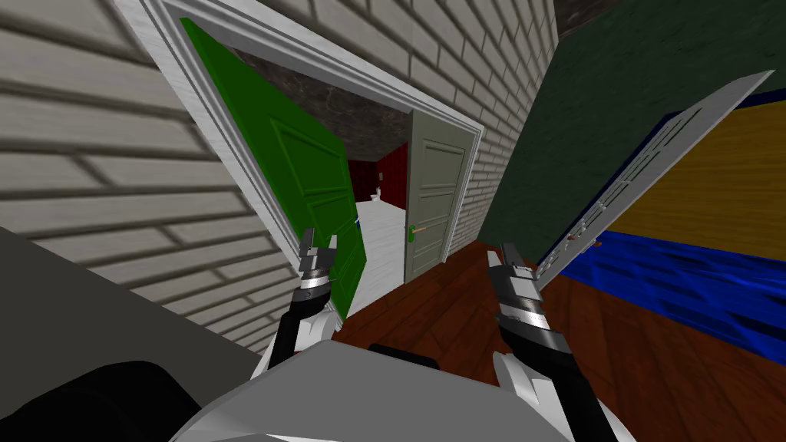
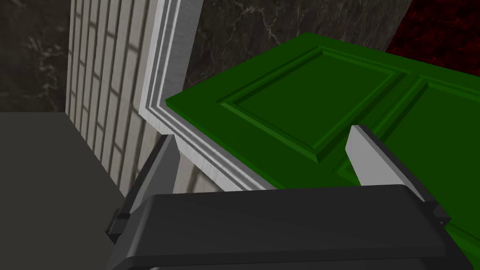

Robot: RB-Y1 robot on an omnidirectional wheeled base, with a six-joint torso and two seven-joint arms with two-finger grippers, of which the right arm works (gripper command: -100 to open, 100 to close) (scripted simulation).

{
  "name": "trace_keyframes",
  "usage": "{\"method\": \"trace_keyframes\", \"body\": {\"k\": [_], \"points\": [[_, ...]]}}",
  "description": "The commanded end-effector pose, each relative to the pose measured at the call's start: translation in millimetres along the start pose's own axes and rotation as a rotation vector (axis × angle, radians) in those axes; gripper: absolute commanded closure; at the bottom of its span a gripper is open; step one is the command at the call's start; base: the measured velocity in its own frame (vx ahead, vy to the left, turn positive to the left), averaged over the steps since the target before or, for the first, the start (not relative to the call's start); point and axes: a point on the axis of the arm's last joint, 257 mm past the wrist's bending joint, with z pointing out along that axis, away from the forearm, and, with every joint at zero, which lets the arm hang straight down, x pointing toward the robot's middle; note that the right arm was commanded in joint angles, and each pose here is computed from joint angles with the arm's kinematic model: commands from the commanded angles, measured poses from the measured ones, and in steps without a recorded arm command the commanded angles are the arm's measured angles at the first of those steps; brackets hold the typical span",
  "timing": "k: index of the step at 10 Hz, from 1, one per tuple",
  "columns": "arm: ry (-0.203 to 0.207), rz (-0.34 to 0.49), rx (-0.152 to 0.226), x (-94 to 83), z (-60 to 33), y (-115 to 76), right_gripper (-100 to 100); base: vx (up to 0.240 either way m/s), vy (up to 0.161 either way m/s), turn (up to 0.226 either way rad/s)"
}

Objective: Push the door open

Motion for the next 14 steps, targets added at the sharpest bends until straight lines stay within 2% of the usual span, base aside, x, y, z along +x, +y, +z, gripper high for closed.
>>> {"method": "trace_keyframes", "body": {"k": [1, 2, 7, 10, 12, 14], "points": [[0.032, 0.021, 0.024, 14.1, -2.3, -13.2, -100, 0.145, 0.05, 0.037], [0.038, 0.025, 0.03, 17.1, -2.9, -15.9, -100, 0.167, -0.076, 0.029], [0.128, 0.088, 0.106, 60.6, -14.6, -53.4, -100, 0.178, -0.105, 0.041], [0.205, 0.141, 0.173, 100.3, -29.9, -82.9, -100, 0.164, -0.092, 0.048], [0.233, 0.16, 0.198, 115.0, -36.6, -92.7, -100, 0.152, -0.092, 0.035], [0.291, 0.198, 0.249, 145.8, -52.3, -111.5, -100, 0.167, -0.112, 0.055]]}}
